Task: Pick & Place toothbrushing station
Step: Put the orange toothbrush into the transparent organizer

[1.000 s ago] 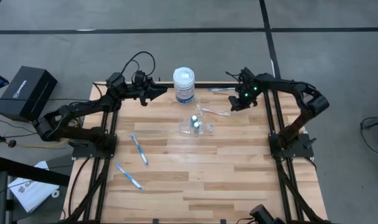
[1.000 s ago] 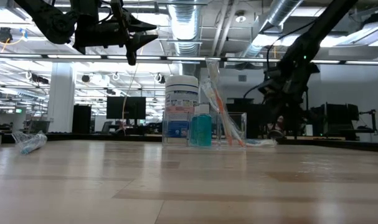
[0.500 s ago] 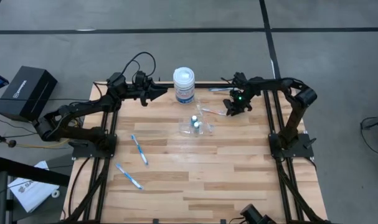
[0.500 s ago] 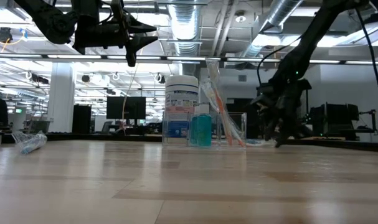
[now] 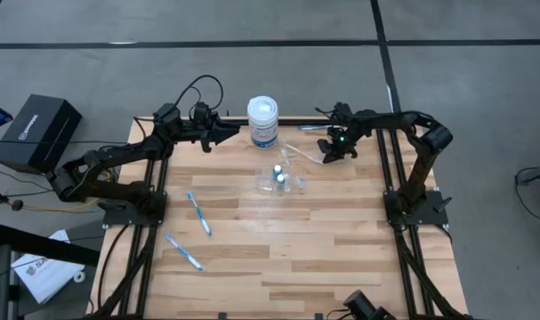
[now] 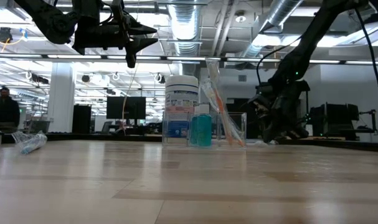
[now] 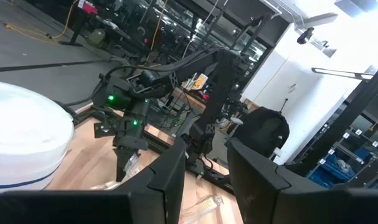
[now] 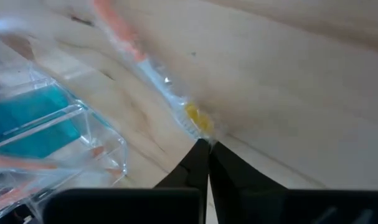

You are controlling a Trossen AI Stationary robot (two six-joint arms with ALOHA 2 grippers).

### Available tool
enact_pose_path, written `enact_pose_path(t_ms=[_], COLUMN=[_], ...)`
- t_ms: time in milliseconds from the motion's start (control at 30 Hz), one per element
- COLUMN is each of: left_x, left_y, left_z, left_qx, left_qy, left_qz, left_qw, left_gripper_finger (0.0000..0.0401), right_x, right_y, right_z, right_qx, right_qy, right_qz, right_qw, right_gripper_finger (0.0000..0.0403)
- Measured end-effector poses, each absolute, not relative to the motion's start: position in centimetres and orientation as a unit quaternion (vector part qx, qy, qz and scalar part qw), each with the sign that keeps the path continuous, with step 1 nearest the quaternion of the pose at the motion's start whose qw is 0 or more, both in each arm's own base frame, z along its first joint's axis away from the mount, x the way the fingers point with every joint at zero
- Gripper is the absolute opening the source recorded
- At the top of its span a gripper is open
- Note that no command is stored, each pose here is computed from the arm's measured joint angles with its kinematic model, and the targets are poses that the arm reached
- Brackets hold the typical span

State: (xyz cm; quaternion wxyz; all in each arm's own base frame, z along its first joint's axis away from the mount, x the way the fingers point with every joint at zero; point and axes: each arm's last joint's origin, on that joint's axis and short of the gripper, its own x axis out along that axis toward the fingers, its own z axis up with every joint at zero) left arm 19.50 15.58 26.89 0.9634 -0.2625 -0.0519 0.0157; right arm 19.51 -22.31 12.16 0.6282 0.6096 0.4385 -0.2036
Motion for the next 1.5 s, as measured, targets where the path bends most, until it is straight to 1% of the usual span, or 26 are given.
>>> enact_pose_path(t_ms=[133,267,333,500,633,833,1000,1200,1500], left_x=[19.5,19.5,19.5,19.5,19.5,19.5,19.5,19.5,19.5], left_y=[15.6,15.6,15.6,15.6,15.6,15.6,15.6,15.6,15.5], left_z=[26.9,26.9,26.9,26.9,26.9,26.9,26.9,26.9,26.9], left_qx=[-0.262,-0.260,-0.258,-0.257,-0.256,-0.256,-0.256,-0.256,-0.255], left_qy=[-0.052,-0.053,-0.053,-0.054,-0.054,-0.054,-0.054,-0.053,-0.050], left_qz=[0.017,0.018,0.019,0.018,0.018,0.018,0.018,0.015,0.006], left_qw=[0.964,0.964,0.964,0.965,0.965,0.965,0.965,0.965,0.966], left_gripper_finger=[0.0115,0.0115,0.0115,0.0115,0.0115,0.0115,0.0115,0.0115,0.0115], right_x=[19.4,18.6,18.0,17.0,16.3,15.3,15.0,16.3,18.8], right_y=[-22.2,-21.9,-21.4,-19.8,-18.7,-17.4,-16.5,-15.2,-11.7], right_z=[13.9,16.7,18.3,23.2,27.5,34.0,37.9,40.7,41.2], right_qx=[0.609,0.603,0.594,0.555,0.528,0.493,0.479,0.487,0.510], right_qy=[0.425,0.427,0.442,0.484,0.499,0.487,0.475,0.439,0.462], right_qz=[-0.193,-0.193,-0.200,-0.202,-0.206,-0.228,-0.228,-0.188,-0.111], right_qw=[0.640,0.646,0.642,0.645,0.656,0.684,0.702,0.732,0.717], right_gripper_finger=[0.0001,0.0000,0.0000,0.0000,0.0000,0.0000,0.0000,0.0000,0.0000])
